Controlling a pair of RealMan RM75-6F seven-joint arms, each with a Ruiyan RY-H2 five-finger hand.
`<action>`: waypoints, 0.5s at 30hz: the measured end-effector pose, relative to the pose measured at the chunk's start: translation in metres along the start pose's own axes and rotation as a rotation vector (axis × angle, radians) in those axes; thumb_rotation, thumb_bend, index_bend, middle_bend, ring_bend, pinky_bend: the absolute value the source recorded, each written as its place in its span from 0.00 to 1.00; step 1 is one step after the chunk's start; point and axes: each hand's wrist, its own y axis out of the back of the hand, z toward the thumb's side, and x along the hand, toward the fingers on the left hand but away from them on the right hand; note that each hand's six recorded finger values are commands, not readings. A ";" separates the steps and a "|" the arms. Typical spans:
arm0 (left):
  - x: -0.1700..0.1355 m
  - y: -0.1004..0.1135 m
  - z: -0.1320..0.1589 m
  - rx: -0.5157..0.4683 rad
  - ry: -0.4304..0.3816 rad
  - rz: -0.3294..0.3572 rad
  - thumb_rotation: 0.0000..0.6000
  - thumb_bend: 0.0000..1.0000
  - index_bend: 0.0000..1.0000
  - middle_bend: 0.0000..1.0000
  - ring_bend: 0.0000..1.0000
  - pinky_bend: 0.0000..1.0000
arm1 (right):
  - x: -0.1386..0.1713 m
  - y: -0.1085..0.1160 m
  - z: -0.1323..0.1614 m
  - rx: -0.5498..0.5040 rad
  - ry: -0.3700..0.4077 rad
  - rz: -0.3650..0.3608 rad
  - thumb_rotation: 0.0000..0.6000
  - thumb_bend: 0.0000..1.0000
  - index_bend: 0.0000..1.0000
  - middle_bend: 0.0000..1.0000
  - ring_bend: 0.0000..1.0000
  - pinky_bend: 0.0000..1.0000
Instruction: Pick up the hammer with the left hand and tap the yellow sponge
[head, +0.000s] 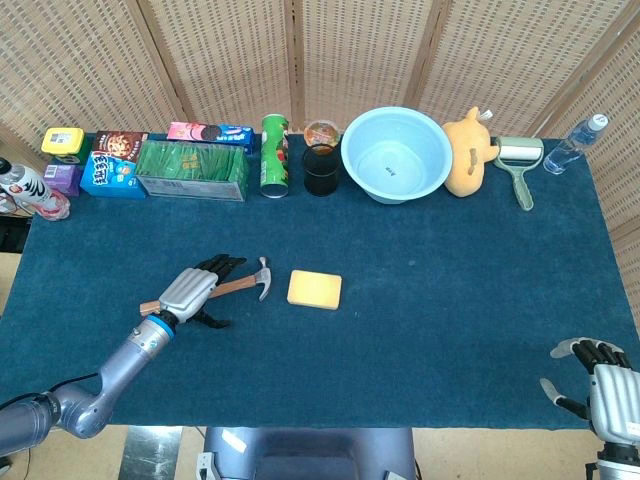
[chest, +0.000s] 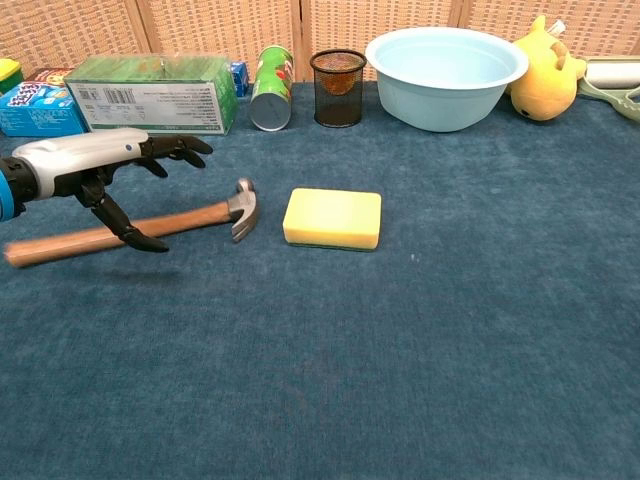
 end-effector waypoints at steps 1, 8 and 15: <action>-0.002 0.002 0.000 0.016 -0.002 0.017 1.00 0.16 0.02 0.09 0.00 0.11 | -0.001 0.000 0.000 0.000 0.003 0.001 1.00 0.22 0.46 0.41 0.33 0.25; -0.025 0.020 -0.005 0.049 0.001 0.114 1.00 0.17 0.02 0.09 0.00 0.11 | -0.006 0.000 0.008 0.004 0.036 0.003 1.00 0.22 0.46 0.41 0.33 0.25; -0.089 0.040 -0.026 0.093 0.064 0.200 1.00 0.19 0.05 0.09 0.01 0.11 | -0.014 0.000 0.016 0.015 0.069 0.014 1.00 0.22 0.46 0.41 0.33 0.25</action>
